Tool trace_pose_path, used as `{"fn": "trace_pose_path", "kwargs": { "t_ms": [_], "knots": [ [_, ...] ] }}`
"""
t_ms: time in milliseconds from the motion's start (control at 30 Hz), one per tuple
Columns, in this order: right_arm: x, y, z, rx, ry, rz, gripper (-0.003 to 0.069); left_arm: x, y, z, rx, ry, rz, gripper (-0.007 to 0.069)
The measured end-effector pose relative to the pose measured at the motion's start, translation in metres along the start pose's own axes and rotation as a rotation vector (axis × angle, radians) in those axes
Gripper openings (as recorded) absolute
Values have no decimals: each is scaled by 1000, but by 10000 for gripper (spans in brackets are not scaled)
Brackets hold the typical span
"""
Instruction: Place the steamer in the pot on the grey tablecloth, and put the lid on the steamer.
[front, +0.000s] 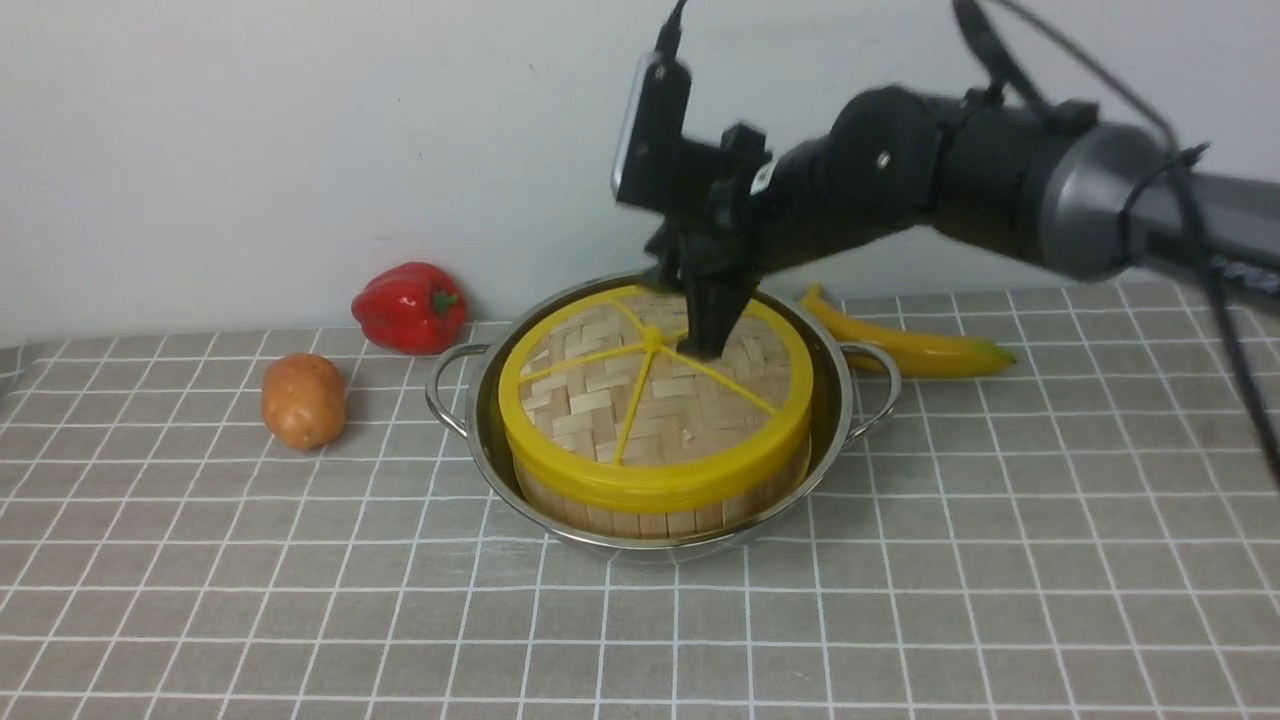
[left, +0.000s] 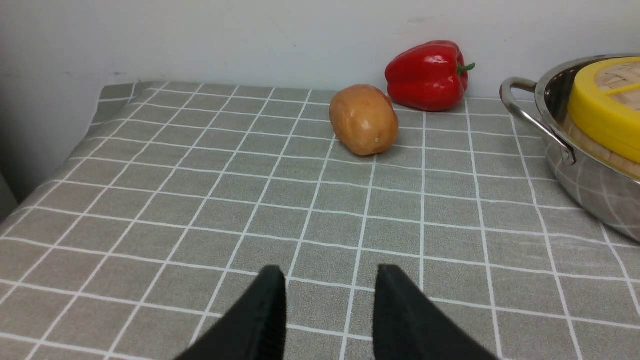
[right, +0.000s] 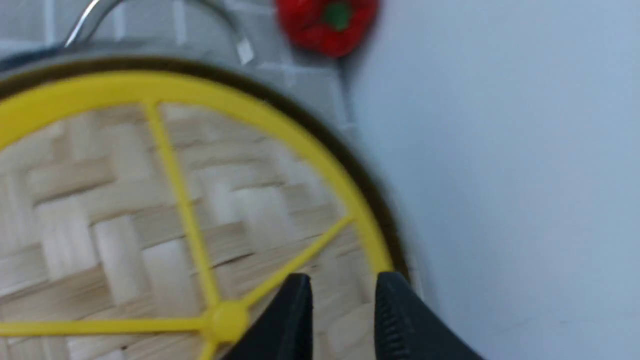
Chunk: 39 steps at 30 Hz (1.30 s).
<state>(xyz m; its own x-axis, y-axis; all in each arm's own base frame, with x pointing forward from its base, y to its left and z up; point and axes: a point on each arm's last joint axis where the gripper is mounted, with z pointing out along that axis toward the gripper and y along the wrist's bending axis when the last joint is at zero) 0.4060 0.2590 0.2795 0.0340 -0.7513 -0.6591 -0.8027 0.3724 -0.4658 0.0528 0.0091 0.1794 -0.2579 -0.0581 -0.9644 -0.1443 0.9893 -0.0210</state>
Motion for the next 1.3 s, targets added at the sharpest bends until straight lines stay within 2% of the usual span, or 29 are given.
{"fn": "trace_pose_path", "kwargs": {
  "t_ms": [100,167,200,267,367,467,800,933,1067,1200,1300],
  "knots": [
    [-19,-13,-37,64,-37,69,47,0,0,0,0,0,0,243],
    [-23,-18,-52,86,-39,93,9,0,0,0,0,0,0,243],
    [-25,-25,-68,104,-37,148,-10,0,0,0,0,0,0,243],
    [-27,-30,-84,122,-39,197,-13,0,0,0,0,0,0,243],
    [-26,-43,-122,155,-27,361,-13,0,0,0,0,0,0,243],
    [-27,-45,-140,158,-25,428,-13,0,0,0,0,0,0,243],
    [-45,-34,-210,93,-83,699,-8,0,0,0,0,0,0,243],
    [-48,-31,-213,63,-100,743,-4,0,0,0,0,0,0,243],
    [-43,-25,-212,22,-23,742,0,0,0,0,0,0,0,243],
    [-25,-15,-211,-12,109,745,4,0,0,0,0,0,0,243],
    [2,3,-225,0,161,779,9,0,0,0,0,0,0,243]
  ]
}}
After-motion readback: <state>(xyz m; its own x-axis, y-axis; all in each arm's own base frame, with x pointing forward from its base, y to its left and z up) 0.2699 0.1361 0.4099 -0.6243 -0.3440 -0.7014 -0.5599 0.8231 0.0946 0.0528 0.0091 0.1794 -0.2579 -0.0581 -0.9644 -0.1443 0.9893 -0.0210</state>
